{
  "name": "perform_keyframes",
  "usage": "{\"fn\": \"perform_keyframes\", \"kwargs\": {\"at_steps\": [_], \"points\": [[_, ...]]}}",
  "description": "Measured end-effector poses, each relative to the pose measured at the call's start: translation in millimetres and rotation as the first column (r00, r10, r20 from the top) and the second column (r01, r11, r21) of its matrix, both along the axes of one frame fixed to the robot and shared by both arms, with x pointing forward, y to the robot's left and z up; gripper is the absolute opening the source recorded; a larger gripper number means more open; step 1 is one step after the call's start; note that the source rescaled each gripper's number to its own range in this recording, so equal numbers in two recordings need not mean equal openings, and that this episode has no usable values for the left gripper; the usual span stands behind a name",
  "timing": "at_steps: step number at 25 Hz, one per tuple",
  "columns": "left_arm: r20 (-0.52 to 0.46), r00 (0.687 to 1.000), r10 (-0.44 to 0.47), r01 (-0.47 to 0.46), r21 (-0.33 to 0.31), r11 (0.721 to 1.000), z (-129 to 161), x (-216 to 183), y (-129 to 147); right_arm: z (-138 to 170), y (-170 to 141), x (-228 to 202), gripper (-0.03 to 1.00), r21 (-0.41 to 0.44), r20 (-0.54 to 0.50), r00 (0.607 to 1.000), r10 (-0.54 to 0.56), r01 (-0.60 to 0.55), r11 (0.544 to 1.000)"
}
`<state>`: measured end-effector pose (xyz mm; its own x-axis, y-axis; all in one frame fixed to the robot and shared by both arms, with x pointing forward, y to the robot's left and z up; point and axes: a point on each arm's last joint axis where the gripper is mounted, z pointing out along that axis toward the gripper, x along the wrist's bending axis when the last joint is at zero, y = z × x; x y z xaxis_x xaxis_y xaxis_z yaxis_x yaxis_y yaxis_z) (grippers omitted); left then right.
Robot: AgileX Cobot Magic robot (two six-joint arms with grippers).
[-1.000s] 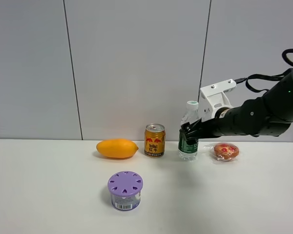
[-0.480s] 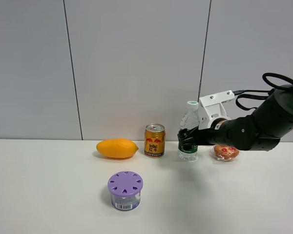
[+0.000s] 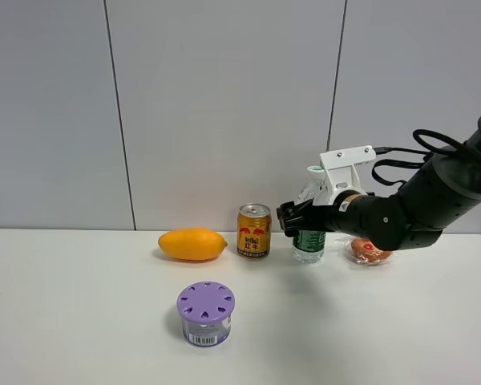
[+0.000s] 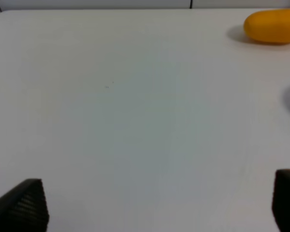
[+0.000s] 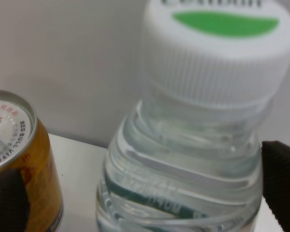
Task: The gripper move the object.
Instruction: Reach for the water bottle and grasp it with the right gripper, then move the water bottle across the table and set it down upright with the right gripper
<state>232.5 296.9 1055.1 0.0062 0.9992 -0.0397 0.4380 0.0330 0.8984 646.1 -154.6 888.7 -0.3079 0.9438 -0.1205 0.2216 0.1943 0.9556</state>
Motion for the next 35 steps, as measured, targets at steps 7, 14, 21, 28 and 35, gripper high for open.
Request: {"fn": "perform_keyframes", "kwargs": {"at_steps": [7,14,21,28,35], "points": [[0.000,1.000,0.000,0.000,0.000,1.000,0,0,0,0,-1,0,0.90,-0.029,0.008,1.000,0.000,0.000,1.000],[0.000,1.000,0.000,0.000,0.000,1.000,0,0,0,-5,-4,1,0.77,-0.059,0.002,1.000,-0.025,0.026,0.998],[0.000,1.000,0.003,-0.003,-0.005,1.000,0,0,0,-6,-4,1,0.43,-0.058,0.010,1.000,-0.029,0.030,0.998],[0.000,1.000,0.003,-0.003,-0.005,1.000,0,0,0,-6,-4,1,0.00,-0.052,0.009,0.999,-0.031,0.032,0.998],[0.000,1.000,0.000,0.000,0.000,1.000,0,0,0,4,-4,-1,0.00,-0.051,-0.015,1.000,-0.027,0.026,0.998]]}}
